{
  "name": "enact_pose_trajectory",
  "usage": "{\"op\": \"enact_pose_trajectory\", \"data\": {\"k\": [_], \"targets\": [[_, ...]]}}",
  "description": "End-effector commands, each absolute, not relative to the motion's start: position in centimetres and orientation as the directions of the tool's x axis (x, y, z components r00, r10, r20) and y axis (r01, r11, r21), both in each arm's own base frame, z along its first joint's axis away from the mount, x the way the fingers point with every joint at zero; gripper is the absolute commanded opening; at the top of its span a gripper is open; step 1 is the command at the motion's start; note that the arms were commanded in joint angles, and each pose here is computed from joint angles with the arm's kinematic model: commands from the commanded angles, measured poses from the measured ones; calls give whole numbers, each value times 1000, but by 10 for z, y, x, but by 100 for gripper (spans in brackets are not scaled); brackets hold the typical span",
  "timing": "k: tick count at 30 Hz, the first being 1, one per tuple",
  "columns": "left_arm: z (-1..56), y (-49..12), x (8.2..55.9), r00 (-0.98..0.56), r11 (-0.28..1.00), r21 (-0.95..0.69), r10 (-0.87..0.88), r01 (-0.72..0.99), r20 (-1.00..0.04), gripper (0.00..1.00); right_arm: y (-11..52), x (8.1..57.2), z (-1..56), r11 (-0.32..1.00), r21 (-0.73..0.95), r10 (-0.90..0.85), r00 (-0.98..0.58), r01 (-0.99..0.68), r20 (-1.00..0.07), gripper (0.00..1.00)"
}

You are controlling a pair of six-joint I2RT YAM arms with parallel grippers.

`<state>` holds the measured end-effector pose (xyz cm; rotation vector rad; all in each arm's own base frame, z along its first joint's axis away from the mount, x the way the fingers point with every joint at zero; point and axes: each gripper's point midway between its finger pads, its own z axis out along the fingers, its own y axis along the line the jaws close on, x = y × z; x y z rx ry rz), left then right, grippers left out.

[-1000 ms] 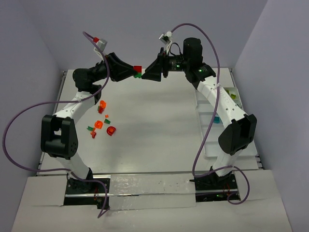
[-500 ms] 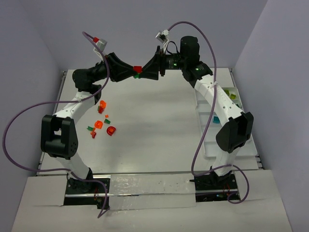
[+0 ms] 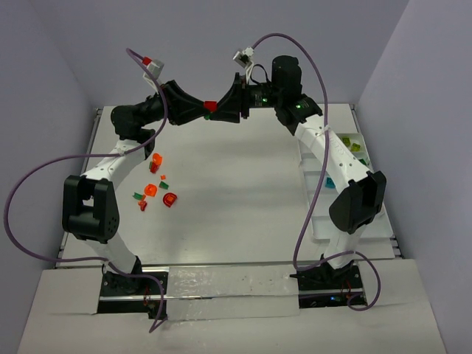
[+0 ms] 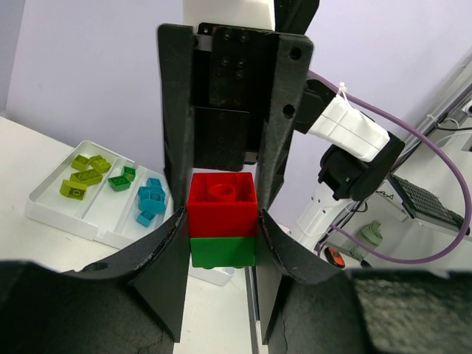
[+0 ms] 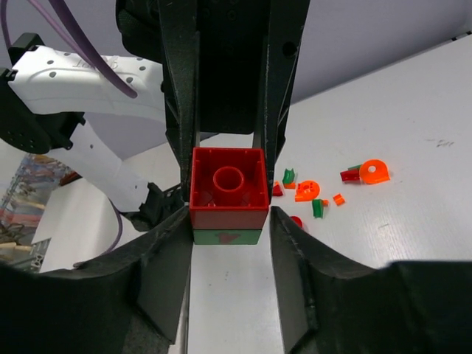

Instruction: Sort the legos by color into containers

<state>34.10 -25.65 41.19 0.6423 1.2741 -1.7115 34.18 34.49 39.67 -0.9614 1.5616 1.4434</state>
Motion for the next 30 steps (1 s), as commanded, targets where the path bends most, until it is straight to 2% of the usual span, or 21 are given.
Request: {"op": "enact_pose_trajectory", "data": {"k": [1, 4, 5, 6, 8, 10, 12, 21, 30], "targets": [[431, -256, 329, -392, -94, -386, -372, 918, -841, 0, 348, 333, 417, 27, 333, 3, -333, -942, -943, 47], [430, -256, 328, -391, -93, -386, -372, 918, -841, 0, 348, 335, 419, 33, 327, 8, -327, -944, -945, 23], [430, -256, 328, -393, -92, -388, -371, 917, -841, 5, 348, 335, 420, 38, 326, 6, -326, -944, -945, 15], [429, -256, 328, -393, -91, -389, -370, 917, -842, 6, 348, 336, 420, 40, 326, 6, -326, -945, -945, 12], [427, -253, 330, -393, -78, -393, -361, 916, -845, 35, 347, 336, 419, 54, 305, -4, -305, -951, -952, 1], [425, -250, 331, -391, -64, -395, -350, 917, -851, 50, 345, 335, 414, 70, 300, -24, -303, -951, -953, 0], [418, -245, 334, -386, -31, -399, -326, 917, -863, 56, 340, 335, 410, 94, 258, -49, -263, -962, -964, 0], [401, -241, 321, -229, 49, -240, -176, 969, -958, 66, 320, 328, 388, 164, 135, -168, -162, -977, -972, 0], [390, -249, 314, -149, 47, -154, -99, 987, -984, 75, 319, 311, 387, 129, 23, -219, -51, -991, -974, 0]]}}
